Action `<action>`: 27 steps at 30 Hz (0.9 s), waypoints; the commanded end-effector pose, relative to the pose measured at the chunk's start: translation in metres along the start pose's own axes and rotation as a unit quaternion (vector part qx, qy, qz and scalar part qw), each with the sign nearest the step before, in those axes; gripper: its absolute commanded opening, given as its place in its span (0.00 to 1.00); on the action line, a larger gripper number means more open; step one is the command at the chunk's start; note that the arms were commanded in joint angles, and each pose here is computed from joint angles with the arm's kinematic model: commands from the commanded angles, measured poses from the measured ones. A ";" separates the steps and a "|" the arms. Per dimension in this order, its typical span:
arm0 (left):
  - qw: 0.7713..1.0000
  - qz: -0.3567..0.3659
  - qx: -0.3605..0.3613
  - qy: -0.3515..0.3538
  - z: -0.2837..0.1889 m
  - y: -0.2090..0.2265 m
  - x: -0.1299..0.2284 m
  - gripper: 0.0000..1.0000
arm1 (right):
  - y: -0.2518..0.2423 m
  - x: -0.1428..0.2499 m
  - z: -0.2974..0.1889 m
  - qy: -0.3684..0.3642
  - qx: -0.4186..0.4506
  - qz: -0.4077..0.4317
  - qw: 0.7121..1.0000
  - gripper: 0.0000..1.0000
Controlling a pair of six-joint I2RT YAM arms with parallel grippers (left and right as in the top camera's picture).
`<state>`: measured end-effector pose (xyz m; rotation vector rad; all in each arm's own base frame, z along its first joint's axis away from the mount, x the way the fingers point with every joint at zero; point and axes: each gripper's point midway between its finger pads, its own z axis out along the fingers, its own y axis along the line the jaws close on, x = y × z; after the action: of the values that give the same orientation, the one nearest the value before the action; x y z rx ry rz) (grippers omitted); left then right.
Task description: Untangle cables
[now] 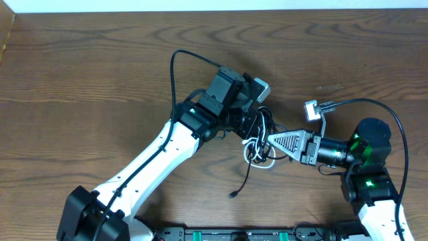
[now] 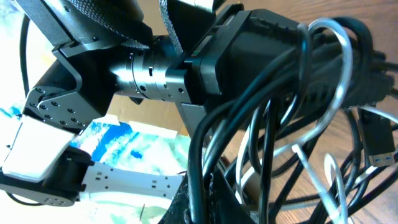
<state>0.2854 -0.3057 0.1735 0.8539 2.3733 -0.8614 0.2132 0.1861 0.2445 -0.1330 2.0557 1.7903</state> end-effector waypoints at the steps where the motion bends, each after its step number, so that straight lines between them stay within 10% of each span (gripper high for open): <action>1: 0.994 -0.030 -0.108 -0.011 -0.006 0.038 -0.003 0.08 | 0.011 0.001 0.000 0.010 -0.013 -0.055 0.998 0.06; 5: 0.952 -0.121 -0.282 -0.015 -0.032 0.098 0.013 0.08 | -0.038 -0.026 -0.006 -0.076 0.112 -0.094 0.986 0.19; 9: 0.928 -0.203 -0.311 -0.024 -0.043 0.116 0.023 0.07 | -0.119 -0.038 -0.044 -0.162 0.317 -0.001 0.934 0.22; 11: 0.924 -0.231 -0.304 -0.026 -0.043 0.115 0.025 0.07 | -0.154 -0.032 -0.073 -0.192 0.416 0.046 0.888 0.52; 15: 0.937 -0.236 -0.258 -0.013 -0.033 0.100 0.026 0.08 | -0.160 -0.029 -0.073 -0.185 0.424 0.056 0.885 0.99; 27: 0.929 -0.304 -0.212 -0.010 -0.026 0.084 0.029 0.07 | -0.167 -0.013 -0.076 -0.163 0.440 0.081 0.879 0.99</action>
<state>0.3252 -0.2107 0.1363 0.0311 2.6617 -0.3646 0.2619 0.0836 0.1004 0.5773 2.4281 0.7399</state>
